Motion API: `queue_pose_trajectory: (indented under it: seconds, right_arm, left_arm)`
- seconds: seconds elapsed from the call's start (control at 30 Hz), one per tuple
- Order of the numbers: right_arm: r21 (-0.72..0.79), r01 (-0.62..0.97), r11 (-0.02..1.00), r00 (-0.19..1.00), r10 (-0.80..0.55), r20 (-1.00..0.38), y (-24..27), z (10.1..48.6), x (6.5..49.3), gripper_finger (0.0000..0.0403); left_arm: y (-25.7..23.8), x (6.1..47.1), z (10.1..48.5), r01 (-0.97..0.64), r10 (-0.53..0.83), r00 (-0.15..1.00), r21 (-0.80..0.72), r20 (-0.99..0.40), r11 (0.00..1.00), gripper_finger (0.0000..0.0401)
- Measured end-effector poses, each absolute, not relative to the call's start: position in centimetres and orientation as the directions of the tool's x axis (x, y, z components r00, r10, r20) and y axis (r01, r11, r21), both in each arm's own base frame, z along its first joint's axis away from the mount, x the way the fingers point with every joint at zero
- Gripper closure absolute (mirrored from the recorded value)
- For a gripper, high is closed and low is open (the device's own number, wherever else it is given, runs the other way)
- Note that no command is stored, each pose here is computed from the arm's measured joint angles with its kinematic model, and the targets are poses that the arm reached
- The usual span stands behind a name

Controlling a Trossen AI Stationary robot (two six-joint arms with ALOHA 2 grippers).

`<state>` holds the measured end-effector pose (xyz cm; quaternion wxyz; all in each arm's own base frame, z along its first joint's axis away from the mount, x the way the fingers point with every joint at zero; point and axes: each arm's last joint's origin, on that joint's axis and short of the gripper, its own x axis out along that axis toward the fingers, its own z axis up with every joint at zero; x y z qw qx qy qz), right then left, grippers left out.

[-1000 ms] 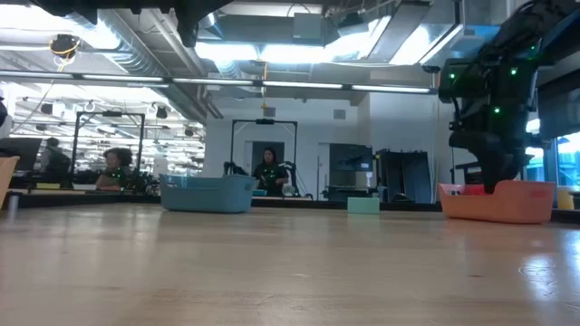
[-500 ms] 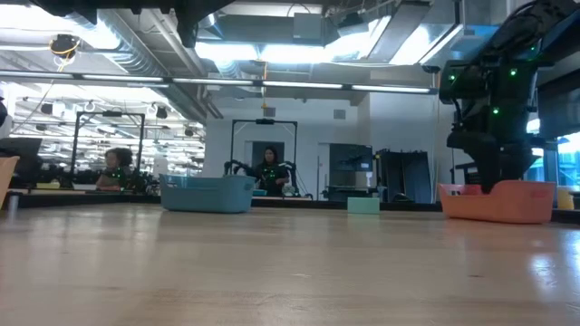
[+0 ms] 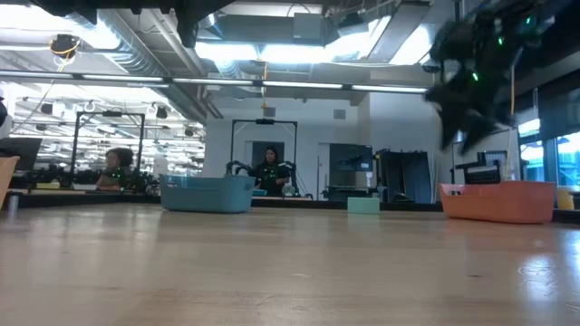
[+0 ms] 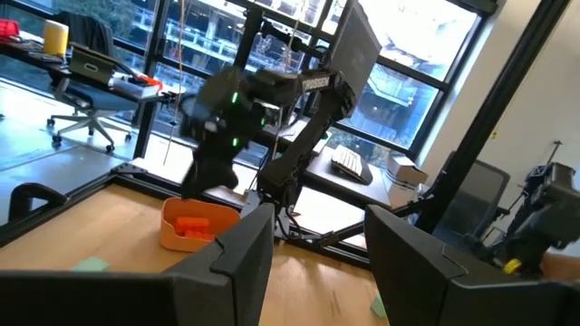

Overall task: Sort & place blocks by color
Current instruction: Put the orange 8 stud game piece into the orange bin

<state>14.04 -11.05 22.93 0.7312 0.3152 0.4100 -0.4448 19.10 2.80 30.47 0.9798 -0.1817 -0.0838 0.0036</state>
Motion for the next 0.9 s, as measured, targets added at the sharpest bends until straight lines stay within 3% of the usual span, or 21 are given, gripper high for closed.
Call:
queue_pose_trajectory:
  seconds: [0.23,0.43,0.6,0.9]
  right_arm:
    - [0.304,0.729,0.613,0.645,-0.465,-0.607,-11.1,28.1,15.5,0.0170]
    - [0.422,0.507,0.752,0.845,-0.336,-0.416,-10.7,30.2,16.1,0.0170]
    - [0.470,0.374,0.800,0.909,-0.217,-0.356,-10.3,30.7,16.2,0.0170]
    - [0.438,0.312,0.843,0.937,-0.197,-0.288,-9.8,30.7,17.0,0.0170]
  left_arm:
    - [2.5,19.1,30.5,0.129,-0.072,0.984,-0.383,0.161,0.915,0.0235]
    - [2.3,19.1,30.5,0.177,-0.124,0.979,-0.380,0.159,0.908,0.0235]
    - [2.4,19.1,30.5,0.169,-0.115,0.980,-0.381,0.160,0.909,0.0235]
    - [2.9,19.1,30.5,-0.001,0.073,0.984,-0.403,0.164,0.915,0.0235]
